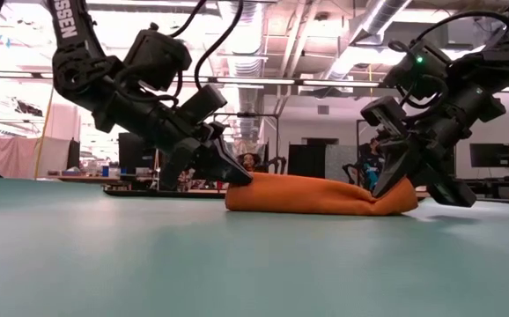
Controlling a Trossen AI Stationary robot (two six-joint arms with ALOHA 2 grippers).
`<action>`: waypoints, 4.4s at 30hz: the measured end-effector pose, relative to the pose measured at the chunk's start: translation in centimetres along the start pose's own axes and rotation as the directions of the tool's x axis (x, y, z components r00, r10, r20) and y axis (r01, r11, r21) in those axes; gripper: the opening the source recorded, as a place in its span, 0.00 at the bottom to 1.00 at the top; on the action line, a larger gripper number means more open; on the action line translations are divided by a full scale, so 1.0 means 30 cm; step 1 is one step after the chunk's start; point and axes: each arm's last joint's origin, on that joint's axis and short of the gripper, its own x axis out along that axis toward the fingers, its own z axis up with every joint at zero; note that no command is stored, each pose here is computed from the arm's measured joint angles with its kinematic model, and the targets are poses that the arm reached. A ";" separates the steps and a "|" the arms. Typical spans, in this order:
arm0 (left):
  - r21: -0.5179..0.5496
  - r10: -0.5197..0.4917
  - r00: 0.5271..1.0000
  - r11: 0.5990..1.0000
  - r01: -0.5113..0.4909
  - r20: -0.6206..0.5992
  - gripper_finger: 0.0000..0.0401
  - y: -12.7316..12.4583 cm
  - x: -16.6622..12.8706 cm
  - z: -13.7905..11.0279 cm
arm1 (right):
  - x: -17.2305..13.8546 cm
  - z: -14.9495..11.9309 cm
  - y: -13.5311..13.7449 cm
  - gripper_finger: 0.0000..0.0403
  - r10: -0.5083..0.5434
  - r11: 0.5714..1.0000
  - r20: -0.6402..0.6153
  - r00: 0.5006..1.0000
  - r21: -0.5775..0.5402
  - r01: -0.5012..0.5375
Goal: Roll towel
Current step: Roll the orange towel
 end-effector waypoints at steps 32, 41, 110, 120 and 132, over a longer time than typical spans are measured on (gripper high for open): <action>-0.098 -0.062 0.984 0.994 0.045 -0.169 0.00 -0.012 0.135 -0.111 | -0.036 -0.079 0.052 0.13 -0.125 0.867 0.177 0.976 -0.459 0.194; -0.199 -0.096 0.978 0.978 0.057 -0.188 0.00 -0.018 0.134 -0.120 | -0.133 -0.111 0.064 0.13 -0.171 0.827 0.268 0.948 -0.485 0.286; -0.367 -0.156 0.965 0.928 0.071 -0.209 0.00 -0.044 0.114 -0.138 | 0.055 -0.156 0.026 0.31 -0.473 0.513 0.300 0.828 -0.670 0.536; -0.557 -0.207 0.974 0.822 0.121 -0.094 0.00 -0.210 -0.028 -0.171 | 0.088 -0.261 0.053 0.31 -0.360 0.595 0.197 0.912 -0.704 0.387; -0.609 -0.181 0.981 0.786 0.105 -0.063 0.00 -0.350 -0.107 -0.126 | 0.094 -0.355 0.103 0.31 -0.171 0.622 0.143 0.975 -0.752 0.219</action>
